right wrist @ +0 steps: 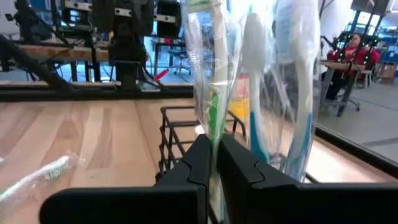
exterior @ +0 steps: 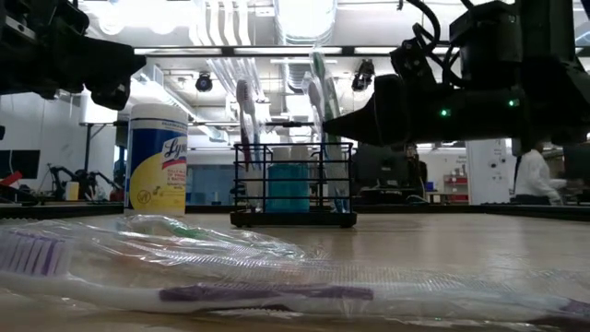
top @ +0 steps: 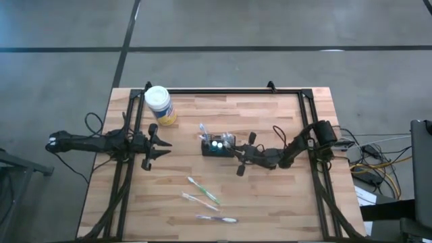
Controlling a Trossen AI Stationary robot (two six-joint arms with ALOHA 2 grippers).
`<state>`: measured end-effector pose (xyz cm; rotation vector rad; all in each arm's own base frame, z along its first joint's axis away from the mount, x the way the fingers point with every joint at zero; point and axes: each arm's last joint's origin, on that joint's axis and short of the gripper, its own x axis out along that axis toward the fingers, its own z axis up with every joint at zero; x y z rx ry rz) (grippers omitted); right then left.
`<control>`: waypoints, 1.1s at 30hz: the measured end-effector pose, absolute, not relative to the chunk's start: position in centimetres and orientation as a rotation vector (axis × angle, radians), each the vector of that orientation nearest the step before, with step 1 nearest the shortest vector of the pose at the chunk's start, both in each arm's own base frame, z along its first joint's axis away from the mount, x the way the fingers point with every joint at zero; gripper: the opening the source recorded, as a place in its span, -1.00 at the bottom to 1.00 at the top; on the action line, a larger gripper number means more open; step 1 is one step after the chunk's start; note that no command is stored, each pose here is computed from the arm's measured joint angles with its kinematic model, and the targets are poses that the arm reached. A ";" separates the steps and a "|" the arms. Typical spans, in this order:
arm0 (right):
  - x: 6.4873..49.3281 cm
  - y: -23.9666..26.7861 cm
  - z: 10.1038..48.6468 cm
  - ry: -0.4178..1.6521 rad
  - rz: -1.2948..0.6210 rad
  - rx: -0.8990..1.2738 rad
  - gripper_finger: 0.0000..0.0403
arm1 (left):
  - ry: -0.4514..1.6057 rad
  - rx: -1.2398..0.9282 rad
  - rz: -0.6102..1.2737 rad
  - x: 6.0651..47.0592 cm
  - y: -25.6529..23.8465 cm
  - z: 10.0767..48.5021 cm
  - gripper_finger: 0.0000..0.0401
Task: Pick & Place toothbrushing station
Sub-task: Put the right green toothbrush into the mesh organizer
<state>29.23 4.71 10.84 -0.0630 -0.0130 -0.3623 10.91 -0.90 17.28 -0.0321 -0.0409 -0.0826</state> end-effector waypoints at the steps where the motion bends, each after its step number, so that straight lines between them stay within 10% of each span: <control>1: 29.2 4.7 10.8 -0.013 -0.362 -0.059 -0.94 | -0.041 -0.032 -0.082 10.9 -0.9 17.3 -0.44; 17: 29.3 4.8 10.6 0.007 -0.333 0.050 -0.92 | -0.045 -0.028 -0.082 10.9 -0.9 17.3 -0.44; 33: 29.3 5.2 10.6 0.011 -0.281 0.096 -0.47 | -0.060 -0.039 -0.047 10.9 -0.8 17.5 -0.44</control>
